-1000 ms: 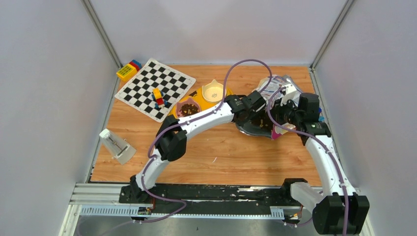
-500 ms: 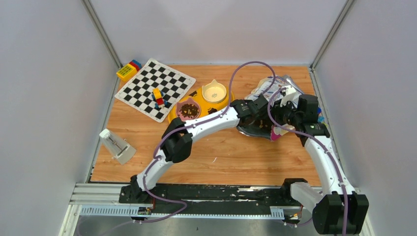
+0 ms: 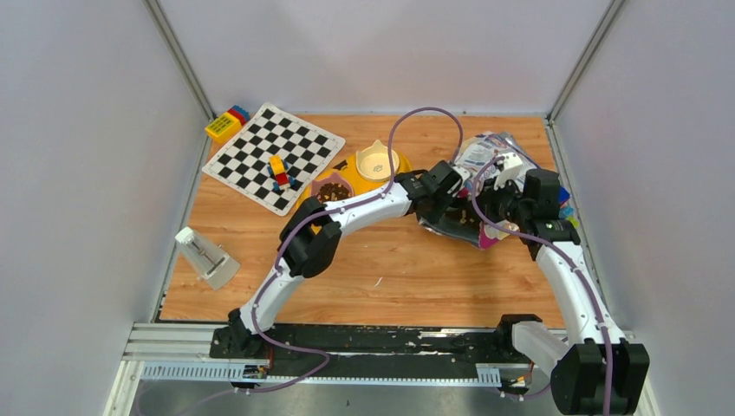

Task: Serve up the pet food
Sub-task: Collect the pet food from the pet food bag.

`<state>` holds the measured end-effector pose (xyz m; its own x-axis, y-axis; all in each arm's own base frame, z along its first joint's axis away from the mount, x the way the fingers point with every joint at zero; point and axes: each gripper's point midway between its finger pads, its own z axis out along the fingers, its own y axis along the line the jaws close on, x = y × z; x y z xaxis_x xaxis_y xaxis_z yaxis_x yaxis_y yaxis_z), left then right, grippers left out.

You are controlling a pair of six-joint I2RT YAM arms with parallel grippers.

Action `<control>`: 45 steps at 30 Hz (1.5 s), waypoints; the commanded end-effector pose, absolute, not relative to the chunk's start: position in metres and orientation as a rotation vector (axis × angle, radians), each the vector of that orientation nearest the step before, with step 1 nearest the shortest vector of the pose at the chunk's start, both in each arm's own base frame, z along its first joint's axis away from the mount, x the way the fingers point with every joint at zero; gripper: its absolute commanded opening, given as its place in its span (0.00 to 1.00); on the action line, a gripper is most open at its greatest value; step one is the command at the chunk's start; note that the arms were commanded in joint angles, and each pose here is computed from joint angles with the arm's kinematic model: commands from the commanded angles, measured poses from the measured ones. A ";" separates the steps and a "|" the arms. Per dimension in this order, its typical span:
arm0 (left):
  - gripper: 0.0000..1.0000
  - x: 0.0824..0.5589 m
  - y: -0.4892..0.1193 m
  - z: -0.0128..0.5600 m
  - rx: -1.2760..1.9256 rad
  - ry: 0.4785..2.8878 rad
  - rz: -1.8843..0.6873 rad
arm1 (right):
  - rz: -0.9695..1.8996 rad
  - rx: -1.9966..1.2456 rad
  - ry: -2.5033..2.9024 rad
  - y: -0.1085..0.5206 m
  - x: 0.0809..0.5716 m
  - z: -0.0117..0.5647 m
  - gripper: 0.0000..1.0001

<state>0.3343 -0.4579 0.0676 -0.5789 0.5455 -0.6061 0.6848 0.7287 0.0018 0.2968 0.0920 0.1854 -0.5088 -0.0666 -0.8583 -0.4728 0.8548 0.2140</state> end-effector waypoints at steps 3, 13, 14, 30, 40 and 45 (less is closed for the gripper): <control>0.00 0.362 -0.472 0.020 0.896 2.341 -0.419 | 0.605 -0.403 2.006 0.104 0.293 0.205 0.00; 0.00 0.369 -0.481 -0.001 0.871 2.407 -0.539 | 0.607 -0.398 2.017 0.103 0.293 0.201 0.00; 0.00 0.365 -0.483 -0.001 0.887 2.402 -0.573 | 0.609 -0.399 2.017 0.104 0.293 0.201 0.00; 0.00 0.379 -0.447 0.093 0.789 2.212 -0.732 | 0.674 -0.433 2.001 0.112 0.288 0.205 0.00; 0.00 0.355 -0.427 0.101 0.886 2.092 -0.758 | 0.676 -0.429 2.001 0.113 0.290 0.207 0.00; 0.00 0.346 -0.422 0.080 0.974 2.065 -0.630 | 0.672 -0.429 1.998 0.112 0.289 0.207 0.00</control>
